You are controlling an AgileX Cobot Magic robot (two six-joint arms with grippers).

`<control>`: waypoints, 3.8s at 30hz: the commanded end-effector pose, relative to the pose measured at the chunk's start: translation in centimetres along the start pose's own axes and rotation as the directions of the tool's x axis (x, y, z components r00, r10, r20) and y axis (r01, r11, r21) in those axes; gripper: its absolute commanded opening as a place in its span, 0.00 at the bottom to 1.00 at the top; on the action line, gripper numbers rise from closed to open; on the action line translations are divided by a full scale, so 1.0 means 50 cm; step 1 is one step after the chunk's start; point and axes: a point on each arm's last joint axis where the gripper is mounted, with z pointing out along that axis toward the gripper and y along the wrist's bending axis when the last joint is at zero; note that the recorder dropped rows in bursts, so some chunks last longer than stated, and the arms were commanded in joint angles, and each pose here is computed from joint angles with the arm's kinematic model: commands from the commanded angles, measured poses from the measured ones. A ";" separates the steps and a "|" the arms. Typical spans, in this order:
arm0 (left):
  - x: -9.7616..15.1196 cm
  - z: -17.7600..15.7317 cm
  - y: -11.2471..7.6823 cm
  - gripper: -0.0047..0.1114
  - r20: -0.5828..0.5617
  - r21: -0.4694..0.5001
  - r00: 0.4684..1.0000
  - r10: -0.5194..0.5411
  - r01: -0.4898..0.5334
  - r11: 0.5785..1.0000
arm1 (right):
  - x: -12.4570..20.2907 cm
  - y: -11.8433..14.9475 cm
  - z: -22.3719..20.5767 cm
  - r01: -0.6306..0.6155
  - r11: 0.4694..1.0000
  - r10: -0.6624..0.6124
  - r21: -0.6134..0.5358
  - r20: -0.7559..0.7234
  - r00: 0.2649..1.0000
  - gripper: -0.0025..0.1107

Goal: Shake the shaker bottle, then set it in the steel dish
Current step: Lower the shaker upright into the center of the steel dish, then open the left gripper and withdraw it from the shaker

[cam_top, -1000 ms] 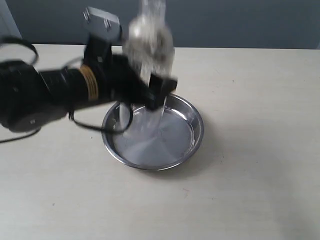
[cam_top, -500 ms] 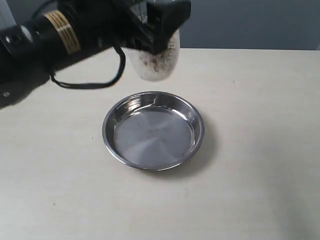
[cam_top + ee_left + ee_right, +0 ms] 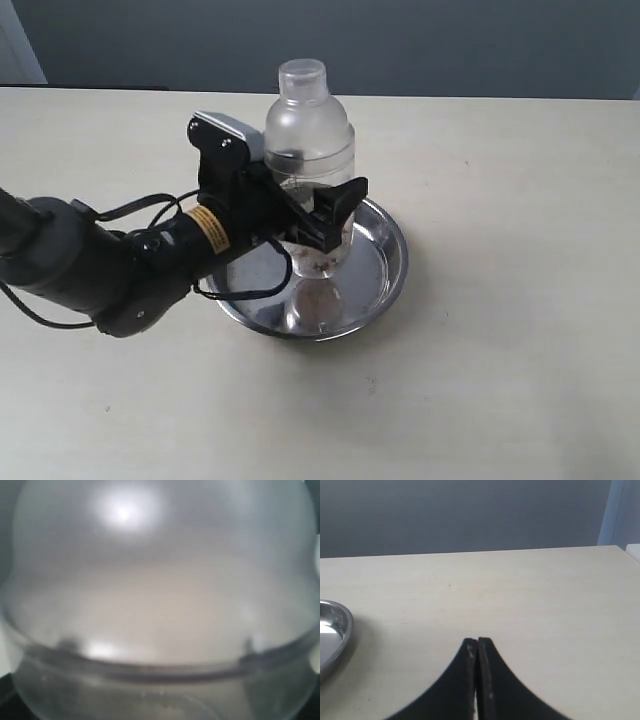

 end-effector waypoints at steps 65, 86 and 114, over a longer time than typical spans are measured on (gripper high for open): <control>0.000 -0.026 0.042 0.91 0.019 0.186 0.989 0.144 -0.145 0.972 | 0.000 0.000 0.000 0.000 1.000 0.000 0.000 0.010 1.000 0.02; -0.251 -0.126 0.047 0.72 0.140 -0.006 0.927 0.348 -0.351 0.936 | 0.000 0.000 0.000 0.000 1.000 0.000 0.000 0.010 1.000 0.02; -0.352 -0.550 -0.063 0.04 -0.113 -0.516 0.949 0.295 -0.310 0.799 | 0.000 0.000 0.000 0.000 1.000 0.000 0.000 0.010 1.000 0.02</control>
